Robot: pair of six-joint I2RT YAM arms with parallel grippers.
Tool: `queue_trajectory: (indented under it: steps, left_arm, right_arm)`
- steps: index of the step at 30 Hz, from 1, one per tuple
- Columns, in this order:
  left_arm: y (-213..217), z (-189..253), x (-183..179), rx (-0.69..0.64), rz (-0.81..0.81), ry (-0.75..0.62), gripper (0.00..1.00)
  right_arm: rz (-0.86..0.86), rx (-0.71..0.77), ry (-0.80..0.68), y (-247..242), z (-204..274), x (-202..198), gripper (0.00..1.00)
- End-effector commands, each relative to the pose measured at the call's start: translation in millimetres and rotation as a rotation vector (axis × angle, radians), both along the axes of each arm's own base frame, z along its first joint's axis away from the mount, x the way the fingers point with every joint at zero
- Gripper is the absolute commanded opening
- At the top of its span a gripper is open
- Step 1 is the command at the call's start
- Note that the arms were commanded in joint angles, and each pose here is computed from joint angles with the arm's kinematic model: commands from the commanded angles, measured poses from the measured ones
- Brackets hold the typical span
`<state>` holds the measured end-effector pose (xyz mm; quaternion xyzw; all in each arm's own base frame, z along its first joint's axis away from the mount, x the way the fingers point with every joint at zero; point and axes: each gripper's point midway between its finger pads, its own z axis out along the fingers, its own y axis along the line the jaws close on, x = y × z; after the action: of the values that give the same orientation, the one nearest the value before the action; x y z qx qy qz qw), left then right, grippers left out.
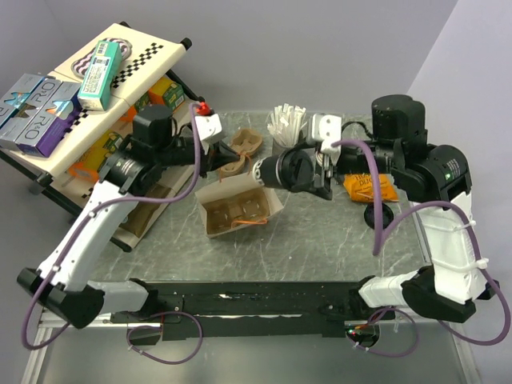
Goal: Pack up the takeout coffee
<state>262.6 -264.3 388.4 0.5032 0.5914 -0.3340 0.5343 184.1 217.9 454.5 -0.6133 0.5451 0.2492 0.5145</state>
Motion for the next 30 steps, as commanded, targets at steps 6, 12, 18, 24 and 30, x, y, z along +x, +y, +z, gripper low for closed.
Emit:
queue_trajectory:
  steps: [6,12,18,24,30]
  left_arm:
    - [-3,15,-39,-0.071,-0.038,-0.01,0.01]
    - [-7,30,-43,-0.1,-0.046,-0.035,0.01]
    - [-12,22,-48,-0.078,-0.04,-0.043,0.01]
    - [-11,29,-41,-0.099,0.038,-0.055,0.01]
    - [-3,52,-30,-0.043,0.069,-0.247,0.01]
  right_arm:
    - [0.185,-0.111,-0.103,35,-24,-37,0.0]
    - [0.183,-0.172,-0.143,57,-39,-30,0.0]
    - [0.145,-0.261,-0.163,74,-70,-15,0.0]
    - [0.094,-0.317,-0.141,87,-94,-4,0.0]
    - [0.061,-0.335,-0.167,93,-101,7,0.0]
